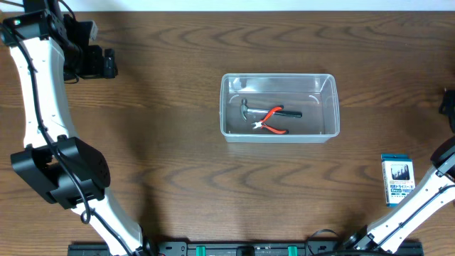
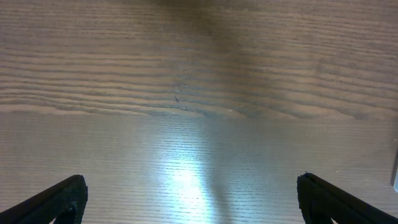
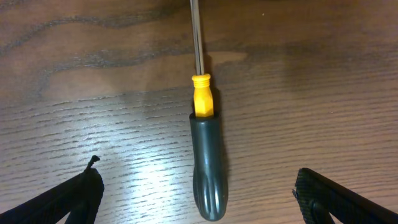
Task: Pack container
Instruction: 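Align the right gripper over the screwdriver's black handle, then close the right gripper on the screwdriver handle and lift it, then carry the screwdriver left and lower it into the container, then open the right gripper and raise it out of the container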
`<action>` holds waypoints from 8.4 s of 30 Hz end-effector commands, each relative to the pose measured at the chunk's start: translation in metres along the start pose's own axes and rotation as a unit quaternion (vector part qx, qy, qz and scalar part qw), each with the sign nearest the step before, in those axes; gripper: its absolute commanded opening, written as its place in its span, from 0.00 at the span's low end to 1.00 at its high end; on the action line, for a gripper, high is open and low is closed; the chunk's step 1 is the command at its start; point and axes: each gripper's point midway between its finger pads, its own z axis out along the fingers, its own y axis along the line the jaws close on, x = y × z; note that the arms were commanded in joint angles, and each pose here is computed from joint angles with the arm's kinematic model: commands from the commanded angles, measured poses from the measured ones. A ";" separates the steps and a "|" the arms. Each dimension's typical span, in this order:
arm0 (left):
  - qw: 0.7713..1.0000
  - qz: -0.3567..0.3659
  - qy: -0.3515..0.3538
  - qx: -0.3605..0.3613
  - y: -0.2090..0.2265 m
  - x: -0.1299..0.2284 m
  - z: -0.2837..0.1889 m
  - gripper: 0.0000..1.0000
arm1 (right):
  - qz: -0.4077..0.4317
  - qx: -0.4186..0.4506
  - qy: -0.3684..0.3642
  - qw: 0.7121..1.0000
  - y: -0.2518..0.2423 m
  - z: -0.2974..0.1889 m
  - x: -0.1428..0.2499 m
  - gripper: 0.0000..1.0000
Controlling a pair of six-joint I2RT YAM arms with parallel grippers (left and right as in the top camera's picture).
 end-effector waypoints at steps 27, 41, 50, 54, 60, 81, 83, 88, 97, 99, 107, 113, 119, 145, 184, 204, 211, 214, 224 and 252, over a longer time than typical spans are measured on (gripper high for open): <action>1.000 -0.004 0.009 0.008 -0.001 0.003 0.006 0.98 | 0.004 -0.030 0.000 1.000 -0.006 0.024 0.010 0.99; 1.000 -0.004 0.009 0.008 -0.001 0.003 0.006 0.98 | 0.001 -0.034 0.004 0.999 -0.003 0.034 0.009 0.99; 1.000 -0.004 0.009 0.008 -0.001 0.003 0.006 0.98 | 0.001 -0.034 0.005 0.999 -0.003 0.034 0.009 0.99; 1.000 -0.004 0.009 0.008 -0.001 0.003 0.006 0.98 | 0.001 -0.035 0.006 0.999 -0.002 0.034 0.010 0.99; 1.000 -0.004 0.009 0.008 -0.001 0.003 0.006 0.98 | 0.001 -0.035 0.006 0.999 -0.002 0.034 0.010 0.99; 1.000 -0.004 0.009 0.008 -0.001 0.003 0.006 0.98 | -0.003 -0.026 0.026 0.999 -0.004 0.039 0.019 0.98; 1.000 -0.004 0.009 0.008 -0.001 0.003 0.006 0.98 | -0.009 -0.027 0.030 0.999 -0.003 0.041 0.021 0.98; 1.000 -0.004 0.009 0.008 -0.001 0.003 0.006 0.98 | -0.008 -0.032 0.036 0.999 0.000 0.045 0.025 0.98; 1.000 -0.004 0.009 0.008 -0.001 0.003 0.006 0.98 | -0.009 -0.028 0.030 0.999 -0.002 0.046 0.022 0.98; 1.000 -0.004 0.009 0.008 -0.001 0.003 0.006 0.98 | -0.009 -0.026 0.027 0.999 -0.003 0.046 0.020 0.94; 1.000 -0.004 0.009 0.008 -0.001 0.003 0.006 0.98 | -0.009 -0.022 0.020 1.000 -0.005 0.046 0.017 0.71; 1.000 -0.004 0.009 0.008 -0.001 0.003 0.006 0.98 | -0.009 -0.017 0.013 1.000 -0.007 0.046 0.014 0.36; 1.000 -0.004 0.009 0.008 -0.001 0.003 0.006 0.98 | -0.009 -0.014 0.009 1.000 -0.009 0.046 0.012 0.14; 1.000 -0.004 0.009 0.008 -0.001 0.003 0.006 0.98 | -0.091 0.013 -0.166 0.982 0.074 -0.137 -0.103 0.01; 1.000 -0.004 0.009 0.008 -0.001 0.003 0.006 0.98 | -0.488 -0.151 -0.108 0.853 0.500 -0.245 -0.008 0.01; 1.000 -0.004 0.009 0.008 -0.001 0.003 0.006 0.98 | -0.628 -0.166 0.076 0.757 0.490 -0.161 0.082 0.02; 1.000 -0.004 0.009 0.008 -0.001 0.003 0.006 0.98 | -0.647 -0.160 0.068 0.742 0.489 -0.127 0.077 0.01; 1.000 -0.004 0.009 0.008 -0.001 0.003 0.006 0.98 | -0.649 -0.144 0.062 0.744 0.488 -0.113 0.072 0.01; 1.000 -0.004 0.009 0.008 -0.001 0.003 0.006 0.98 | -0.658 -0.135 0.044 0.740 0.492 -0.092 0.066 0.07; 1.000 -0.004 0.009 0.008 -0.001 0.003 0.006 0.98 | -0.624 -0.125 0.015 0.771 0.499 -0.113 0.047 0.49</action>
